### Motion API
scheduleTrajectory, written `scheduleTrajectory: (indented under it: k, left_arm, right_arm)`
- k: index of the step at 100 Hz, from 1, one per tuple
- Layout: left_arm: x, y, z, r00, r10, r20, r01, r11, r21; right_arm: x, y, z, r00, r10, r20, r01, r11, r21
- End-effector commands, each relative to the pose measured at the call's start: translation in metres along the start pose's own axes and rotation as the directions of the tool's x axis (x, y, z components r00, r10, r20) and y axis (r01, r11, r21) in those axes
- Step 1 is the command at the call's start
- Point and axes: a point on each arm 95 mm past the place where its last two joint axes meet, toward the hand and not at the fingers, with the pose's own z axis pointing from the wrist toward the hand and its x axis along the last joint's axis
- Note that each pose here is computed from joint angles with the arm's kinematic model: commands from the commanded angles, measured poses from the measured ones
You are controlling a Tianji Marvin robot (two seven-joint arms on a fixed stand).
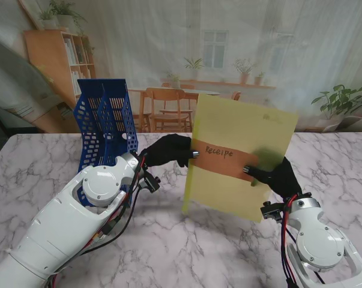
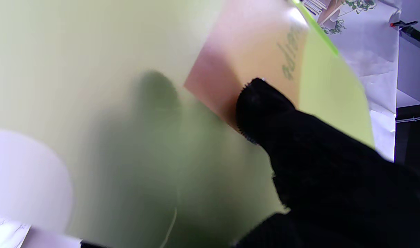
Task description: Open the sliding file folder, put the receipt in and insert it into the document holder
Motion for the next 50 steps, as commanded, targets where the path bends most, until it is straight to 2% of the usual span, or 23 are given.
scheduleTrajectory:
  k: [1,33,50]
  left_arm:
    - [0.02,-0.005,0.006,0.999,0.021,-0.045,-0.022,1.0,-0.02]
    - [0.028,-0.015,0.01,0.998,0.051,-0.044,-0.051,0.998,-0.019]
    - [0.025,-0.013,0.011,0.998,0.053,-0.028,-0.054,0.998,-0.037]
  right_arm:
    - [-0.008,-0.007,-0.003,1.0,-0.006,0.03,0.005,1.0,0.028]
    - [-0.011,-0.009,-0.004,0.996,-0.078,0.043,0.075,0.995,0.071]
    - [-0.009,-0.01,-0.002,0.999,-0.025,0.037,0.024,0.999,0.042]
